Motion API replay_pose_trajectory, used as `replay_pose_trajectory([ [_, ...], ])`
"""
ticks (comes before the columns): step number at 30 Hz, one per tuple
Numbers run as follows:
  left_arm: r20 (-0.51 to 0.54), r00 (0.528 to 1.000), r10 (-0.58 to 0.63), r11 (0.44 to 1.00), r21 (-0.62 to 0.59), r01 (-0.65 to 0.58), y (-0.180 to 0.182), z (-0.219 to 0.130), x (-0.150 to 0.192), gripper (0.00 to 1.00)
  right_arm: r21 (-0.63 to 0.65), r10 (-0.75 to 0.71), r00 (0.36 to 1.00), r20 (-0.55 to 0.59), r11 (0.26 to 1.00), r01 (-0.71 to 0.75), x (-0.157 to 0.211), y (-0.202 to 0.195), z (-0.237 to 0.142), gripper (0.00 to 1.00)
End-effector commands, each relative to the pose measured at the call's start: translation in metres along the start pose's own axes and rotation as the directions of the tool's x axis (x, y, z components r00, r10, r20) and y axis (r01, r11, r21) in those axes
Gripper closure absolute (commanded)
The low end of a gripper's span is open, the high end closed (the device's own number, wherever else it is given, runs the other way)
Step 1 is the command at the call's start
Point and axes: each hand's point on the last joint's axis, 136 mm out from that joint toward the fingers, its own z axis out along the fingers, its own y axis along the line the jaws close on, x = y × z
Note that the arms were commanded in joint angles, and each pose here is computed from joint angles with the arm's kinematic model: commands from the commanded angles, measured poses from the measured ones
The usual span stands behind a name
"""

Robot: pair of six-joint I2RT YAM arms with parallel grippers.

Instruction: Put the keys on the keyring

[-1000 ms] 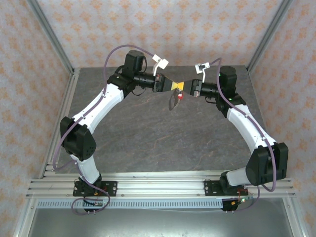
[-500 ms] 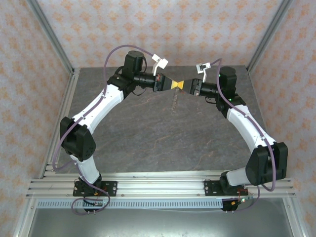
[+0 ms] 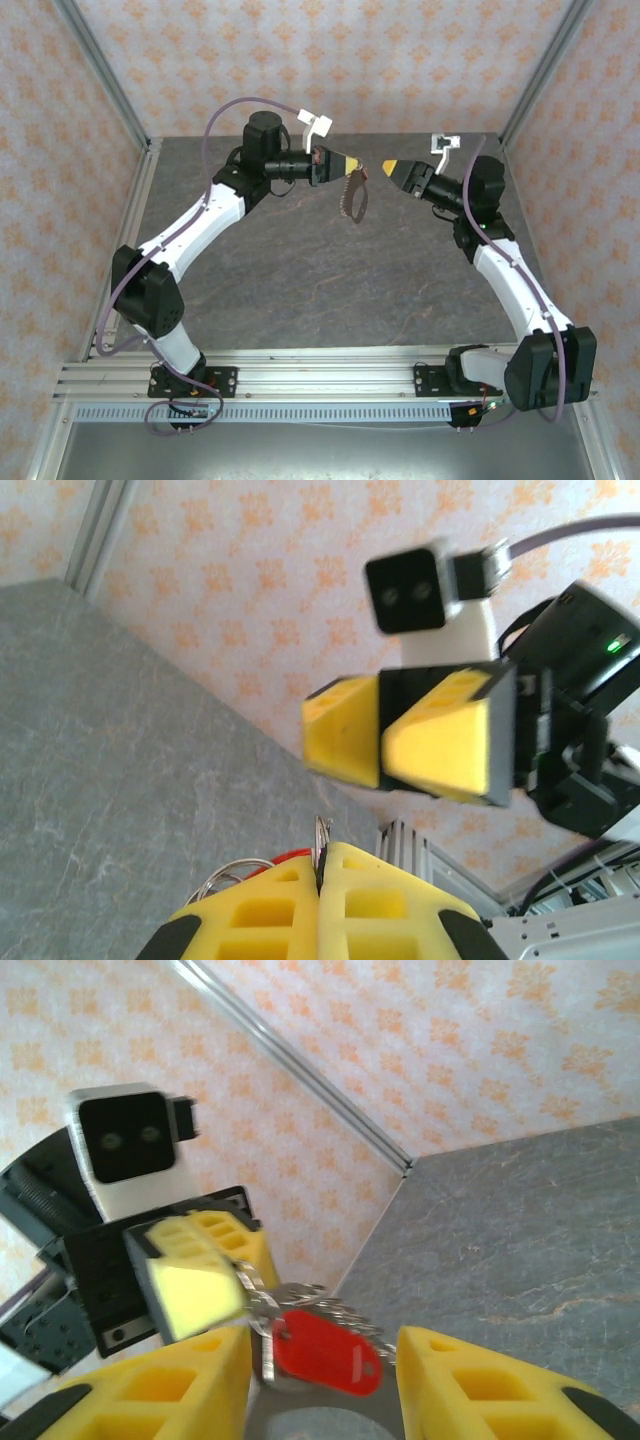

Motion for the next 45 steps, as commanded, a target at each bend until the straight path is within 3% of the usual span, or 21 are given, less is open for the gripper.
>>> replay_pose_trajectory([
  [1, 0.115, 0.990, 0.076, 0.996, 0.032, -0.080, -0.028, -0.010, -0.030, 1.00, -0.026, -0.005, 0.997, 0.082, 1.000, 0.008, -0.012, 0.007, 0.001, 0.58],
  [12, 0.186, 0.982, 0.041, 0.998, 0.044, -0.050, -0.027, -0.012, -0.037, 1.00, -0.125, -0.022, 0.994, 0.104, 0.992, 0.035, -0.016, 0.044, 0.013, 0.57],
  [25, 0.284, 0.959, -0.023, 0.996, 0.088, -0.002, -0.027, -0.013, -0.046, 1.00, -0.175, 0.017, 0.989, 0.145, 0.985, 0.009, -0.031, 0.049, 0.024, 0.58],
  [45, 0.301, 0.952, -0.052, 0.995, 0.100, 0.023, -0.024, -0.006, -0.047, 1.00, -0.251, 0.030, 0.993, 0.116, 0.968, 0.000, -0.032, 0.067, 0.037, 0.61],
])
